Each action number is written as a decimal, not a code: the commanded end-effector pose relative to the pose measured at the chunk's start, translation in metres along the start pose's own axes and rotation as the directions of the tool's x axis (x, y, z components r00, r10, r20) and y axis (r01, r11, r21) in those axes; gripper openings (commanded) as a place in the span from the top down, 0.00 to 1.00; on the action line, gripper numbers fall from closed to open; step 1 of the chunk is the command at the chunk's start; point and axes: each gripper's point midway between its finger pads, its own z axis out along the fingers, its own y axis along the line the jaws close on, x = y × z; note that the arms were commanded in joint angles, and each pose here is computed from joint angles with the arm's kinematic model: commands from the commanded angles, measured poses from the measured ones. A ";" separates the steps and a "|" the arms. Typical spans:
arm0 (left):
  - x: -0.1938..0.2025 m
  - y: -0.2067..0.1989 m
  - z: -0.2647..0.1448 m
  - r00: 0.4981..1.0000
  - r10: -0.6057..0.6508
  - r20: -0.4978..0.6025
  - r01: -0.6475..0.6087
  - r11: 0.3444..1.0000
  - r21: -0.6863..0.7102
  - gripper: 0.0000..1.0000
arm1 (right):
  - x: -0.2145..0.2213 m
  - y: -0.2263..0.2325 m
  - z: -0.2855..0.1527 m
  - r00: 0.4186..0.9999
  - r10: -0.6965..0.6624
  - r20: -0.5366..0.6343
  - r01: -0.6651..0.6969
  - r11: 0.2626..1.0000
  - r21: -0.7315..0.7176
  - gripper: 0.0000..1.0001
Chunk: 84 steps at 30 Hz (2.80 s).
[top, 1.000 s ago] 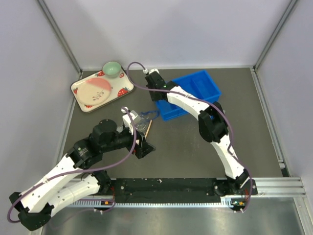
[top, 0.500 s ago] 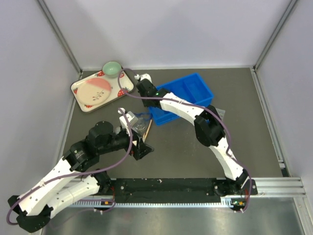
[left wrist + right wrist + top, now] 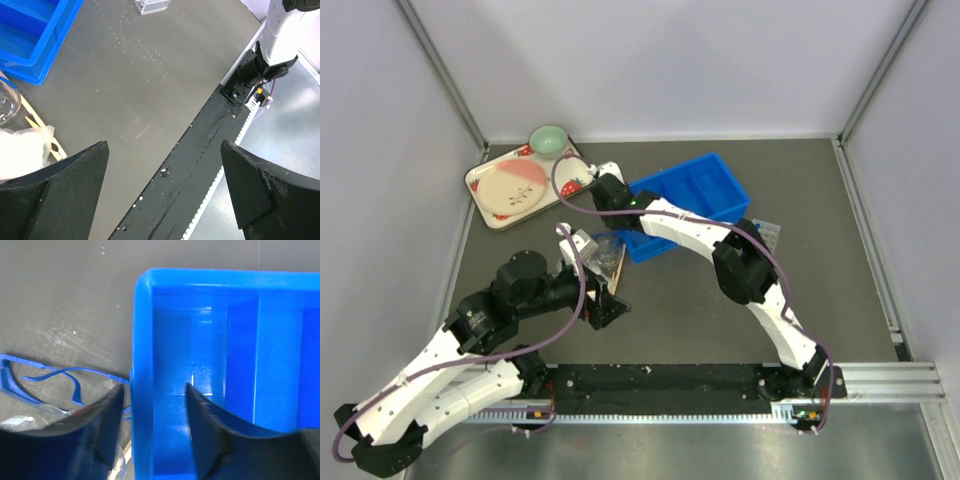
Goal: Organize the chemistry lab equipment
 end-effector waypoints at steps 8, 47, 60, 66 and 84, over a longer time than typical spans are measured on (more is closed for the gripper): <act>-0.033 0.004 -0.016 0.996 0.030 0.087 -0.023 0.996 -0.084 0.01 | -0.056 -0.021 -0.074 0.989 -0.072 0.127 0.066 0.996 0.051 0.30; -0.056 0.119 -0.158 0.925 0.029 0.379 0.303 0.546 -0.781 0.01 | 0.019 0.083 -0.170 0.956 -0.283 0.073 0.292 0.929 -0.228 0.29; -0.030 0.104 -0.077 0.971 -0.059 0.233 0.201 0.729 -0.654 0.01 | -0.021 -0.033 -0.147 0.994 -0.088 0.067 0.093 0.993 -0.079 0.29; -0.006 0.123 -0.053 0.984 -0.118 0.137 0.180 0.664 -0.725 0.01 | -0.028 -0.023 -0.144 0.995 -0.077 0.062 0.084 0.988 -0.128 0.29; 0.029 0.218 -0.002 0.916 -0.369 0.157 0.342 0.515 -0.787 0.01 | -0.006 -0.037 -0.198 0.991 -0.053 0.124 0.071 0.987 -0.144 0.29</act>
